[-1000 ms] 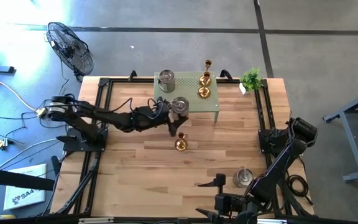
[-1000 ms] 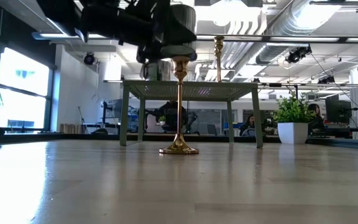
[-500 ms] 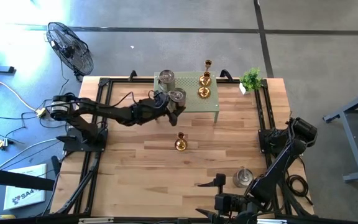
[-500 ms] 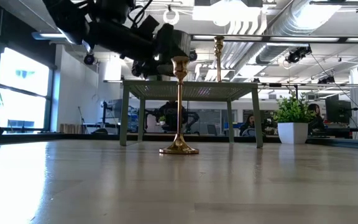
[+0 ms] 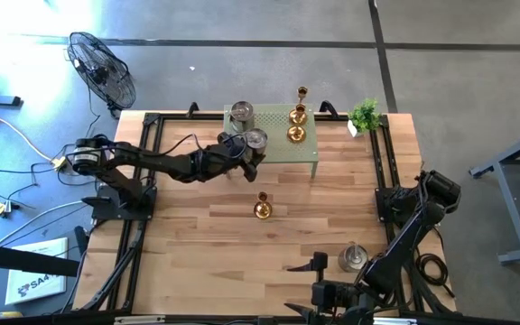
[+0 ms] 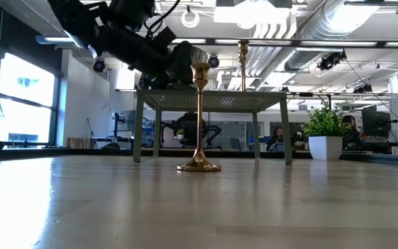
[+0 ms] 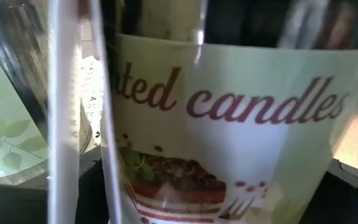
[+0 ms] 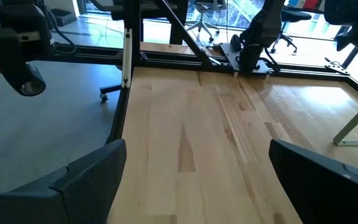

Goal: Pick & Place candle stick holders
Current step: Put the left silver scented candle on the shelf, then put the gold candle holder on the shelf

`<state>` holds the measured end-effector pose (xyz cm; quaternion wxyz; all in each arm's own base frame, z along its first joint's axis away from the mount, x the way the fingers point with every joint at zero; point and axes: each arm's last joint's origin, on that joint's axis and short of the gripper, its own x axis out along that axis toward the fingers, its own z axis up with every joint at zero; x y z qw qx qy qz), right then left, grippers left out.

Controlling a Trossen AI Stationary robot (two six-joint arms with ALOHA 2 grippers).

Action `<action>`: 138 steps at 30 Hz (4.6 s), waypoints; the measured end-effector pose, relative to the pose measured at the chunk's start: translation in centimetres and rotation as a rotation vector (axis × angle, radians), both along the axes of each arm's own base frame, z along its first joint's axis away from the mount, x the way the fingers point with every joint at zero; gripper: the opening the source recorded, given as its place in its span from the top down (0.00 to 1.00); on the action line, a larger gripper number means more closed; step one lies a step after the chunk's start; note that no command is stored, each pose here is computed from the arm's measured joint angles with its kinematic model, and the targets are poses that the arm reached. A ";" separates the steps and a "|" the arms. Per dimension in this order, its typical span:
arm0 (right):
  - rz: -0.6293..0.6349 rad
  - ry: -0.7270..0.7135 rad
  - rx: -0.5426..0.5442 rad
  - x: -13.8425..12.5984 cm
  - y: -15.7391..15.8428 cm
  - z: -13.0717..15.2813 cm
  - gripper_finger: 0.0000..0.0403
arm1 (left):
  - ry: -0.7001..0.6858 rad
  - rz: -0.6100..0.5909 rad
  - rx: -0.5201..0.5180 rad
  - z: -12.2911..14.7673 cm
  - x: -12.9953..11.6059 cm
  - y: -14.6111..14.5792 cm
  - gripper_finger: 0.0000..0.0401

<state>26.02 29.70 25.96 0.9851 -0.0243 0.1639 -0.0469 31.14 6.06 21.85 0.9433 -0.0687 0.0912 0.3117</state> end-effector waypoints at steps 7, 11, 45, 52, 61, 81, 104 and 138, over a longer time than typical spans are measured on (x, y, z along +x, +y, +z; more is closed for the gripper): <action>0.003 0.001 -0.007 0.0 0.0 0.0 0.03 | 0.008 0.018 0.008 0.0 0.0 0.0 0.10; 0.008 0.004 -0.005 0.0 0.0 0.0 0.03 | 0.042 0.071 0.015 -0.4 -0.2 0.2 0.04; 0.024 0.018 -0.013 0.2 -0.1 -0.1 0.03 | -0.149 0.073 0.128 2.0 0.1 0.3 0.05; 0.032 0.030 -0.008 0.6 -0.5 -0.1 0.03 | -0.141 0.097 0.169 2.2 0.1 0.3 0.06; 0.044 0.038 -0.004 0.8 -0.6 -0.1 0.03 | -0.164 0.095 0.217 4.2 0.9 0.4 0.06; 0.036 0.037 0.021 0.8 -0.6 -0.1 0.03 | -0.212 0.109 0.317 8.2 1.9 0.6 0.06; -0.099 0.056 0.046 0.3 -1.3 -0.9 0.03 | -0.110 -0.280 0.518 22.8 -6.0 -9.7 0.06; -0.165 0.010 -0.078 -0.5 -1.1 -0.9 0.03 | 0.388 -0.879 -0.212 3.7 -8.7 -12.1 0.06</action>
